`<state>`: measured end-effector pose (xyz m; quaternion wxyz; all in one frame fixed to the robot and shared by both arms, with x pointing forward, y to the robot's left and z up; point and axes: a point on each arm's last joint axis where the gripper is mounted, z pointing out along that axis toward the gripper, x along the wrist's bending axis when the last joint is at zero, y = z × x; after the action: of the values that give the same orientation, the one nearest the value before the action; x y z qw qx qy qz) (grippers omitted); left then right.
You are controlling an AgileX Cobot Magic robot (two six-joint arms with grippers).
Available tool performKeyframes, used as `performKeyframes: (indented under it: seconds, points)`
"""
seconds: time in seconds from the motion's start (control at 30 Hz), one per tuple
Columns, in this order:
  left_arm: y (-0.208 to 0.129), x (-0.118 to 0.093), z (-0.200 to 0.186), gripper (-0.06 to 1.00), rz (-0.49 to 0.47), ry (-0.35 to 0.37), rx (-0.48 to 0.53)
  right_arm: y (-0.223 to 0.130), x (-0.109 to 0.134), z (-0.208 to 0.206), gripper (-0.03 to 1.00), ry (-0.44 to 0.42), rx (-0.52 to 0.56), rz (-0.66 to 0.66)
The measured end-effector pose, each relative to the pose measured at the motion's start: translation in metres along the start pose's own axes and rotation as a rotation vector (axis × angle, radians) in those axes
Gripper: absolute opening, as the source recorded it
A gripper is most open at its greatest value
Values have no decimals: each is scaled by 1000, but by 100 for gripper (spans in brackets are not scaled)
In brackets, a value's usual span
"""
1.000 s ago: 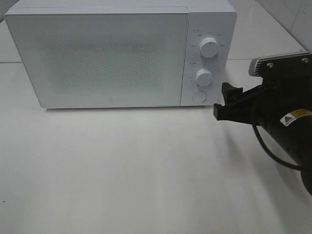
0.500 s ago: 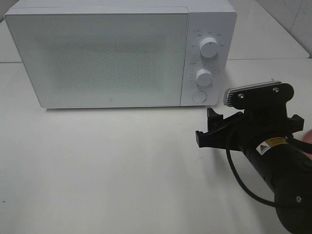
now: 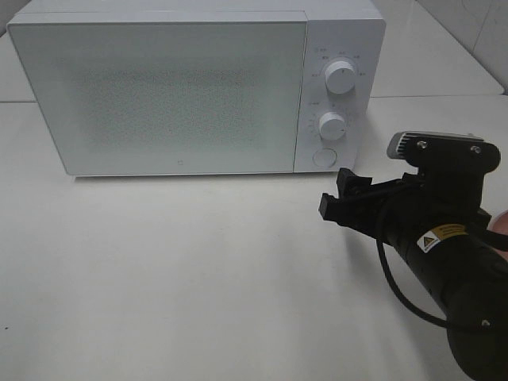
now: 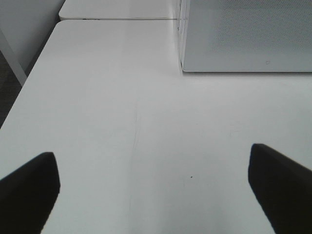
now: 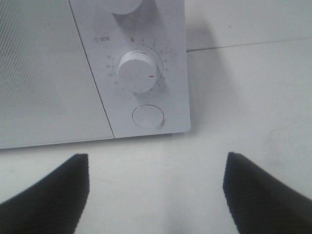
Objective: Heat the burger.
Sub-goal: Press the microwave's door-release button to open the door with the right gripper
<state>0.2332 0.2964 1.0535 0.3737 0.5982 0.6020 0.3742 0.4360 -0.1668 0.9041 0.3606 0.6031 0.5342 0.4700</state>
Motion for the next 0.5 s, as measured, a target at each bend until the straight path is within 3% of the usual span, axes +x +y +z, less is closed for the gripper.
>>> performKeyframes:
  seconds: [0.17,0.2,0.27,0.3,0.37,0.43,0.5]
  points:
    - [0,0,0,99,0,0,0,0,0,0,74,0,0,197]
    - [0,0,0,99,0,0,0,0,0,0,73,0,0,317]
    - [0,0,0,99,0,0,0,0,0,0,72,0,0,367]
    - [0,0,0,99,0,0,0,0,0,0,70,0,0,493]
    - [0,0,0,99,0,0,0,0,0,0,69,0,0,544]
    - [0,0,0,99,0,0,0,0,0,0,62,0,0,798]
    - [0,0,0,99,0,0,0,0,0,0,60,0,0,847]
